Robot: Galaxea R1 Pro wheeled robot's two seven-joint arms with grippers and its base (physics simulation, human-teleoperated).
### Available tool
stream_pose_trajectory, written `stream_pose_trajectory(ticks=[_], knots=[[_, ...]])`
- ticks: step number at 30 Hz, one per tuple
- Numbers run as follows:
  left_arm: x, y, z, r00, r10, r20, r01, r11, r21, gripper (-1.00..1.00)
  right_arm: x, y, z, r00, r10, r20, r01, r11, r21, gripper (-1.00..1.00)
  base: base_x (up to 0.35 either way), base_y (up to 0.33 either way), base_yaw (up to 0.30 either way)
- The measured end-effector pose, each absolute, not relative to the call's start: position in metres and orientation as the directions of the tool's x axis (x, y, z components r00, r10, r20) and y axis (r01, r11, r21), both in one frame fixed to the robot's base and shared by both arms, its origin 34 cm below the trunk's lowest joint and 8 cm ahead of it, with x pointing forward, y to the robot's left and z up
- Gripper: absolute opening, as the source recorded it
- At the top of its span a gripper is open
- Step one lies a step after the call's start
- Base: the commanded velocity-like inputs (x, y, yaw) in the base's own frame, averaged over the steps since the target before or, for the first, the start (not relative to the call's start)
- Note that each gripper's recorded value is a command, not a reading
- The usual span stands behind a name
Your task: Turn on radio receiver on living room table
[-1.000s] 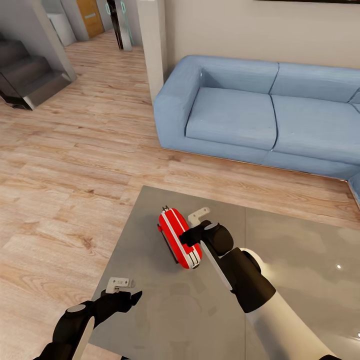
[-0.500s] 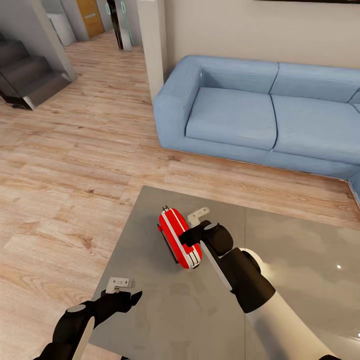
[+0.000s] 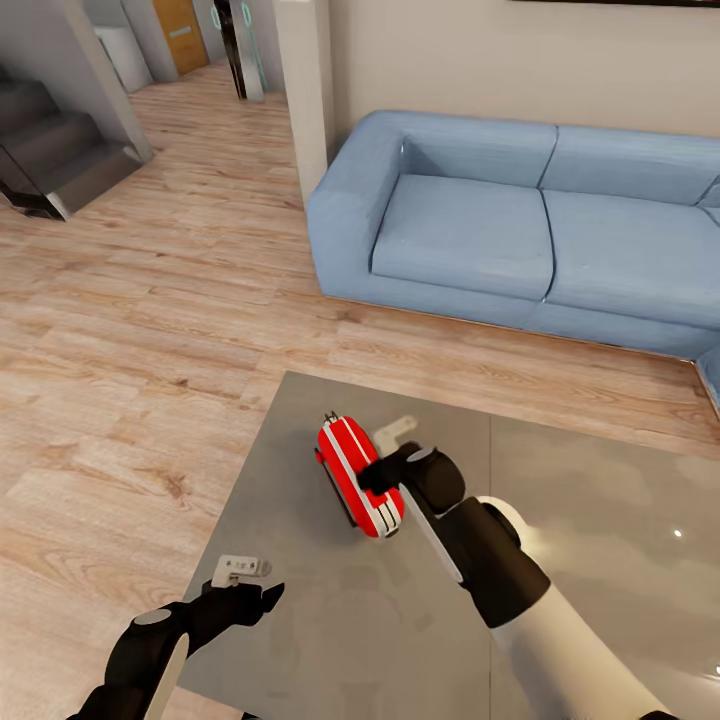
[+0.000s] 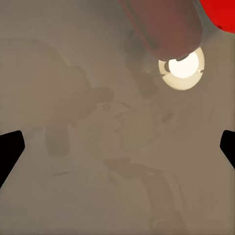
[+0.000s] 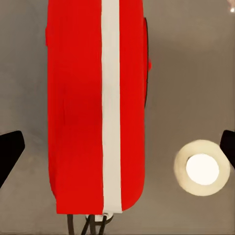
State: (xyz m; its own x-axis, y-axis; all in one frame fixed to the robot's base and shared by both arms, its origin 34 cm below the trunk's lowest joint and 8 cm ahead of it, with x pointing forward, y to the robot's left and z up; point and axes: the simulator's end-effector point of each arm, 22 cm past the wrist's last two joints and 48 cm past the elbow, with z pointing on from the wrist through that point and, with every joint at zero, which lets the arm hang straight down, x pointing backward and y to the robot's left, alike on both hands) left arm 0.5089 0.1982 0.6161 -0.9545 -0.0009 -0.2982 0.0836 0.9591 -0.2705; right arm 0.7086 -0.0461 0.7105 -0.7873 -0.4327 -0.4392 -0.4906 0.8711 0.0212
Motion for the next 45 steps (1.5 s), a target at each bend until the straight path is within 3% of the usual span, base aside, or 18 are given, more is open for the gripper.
stream_pose_trajectory(ticks=[15, 35, 45], knots=[[0.509, 0.198, 0.616, -0.954, 0.0, -0.299, 0.085, 0.959, -0.271, 1.0, 0.693, 0.013, 0.725, -0.755, -0.467, -0.459, -0.554, 0.83, 0.067, 1.0, 0.0, 0.0, 0.0], [0.509, 0.198, 0.616, -0.954, 0.001, -0.298, 0.085, 0.959, -0.27, 1.0, 0.699, -0.003, 0.717, -0.793, -0.423, -0.439, -0.503, 0.86, 0.081, 1.0, 0.0, 0.0, 0.0], [0.509, 0.198, 0.616, -0.955, 0.001, -0.297, 0.085, 0.959, -0.27, 1.0, 0.687, -0.018, 0.69, -0.832, -0.417, -0.366, -0.476, 0.875, 0.083, 1.0, 0.0, 0.0, 0.0]])
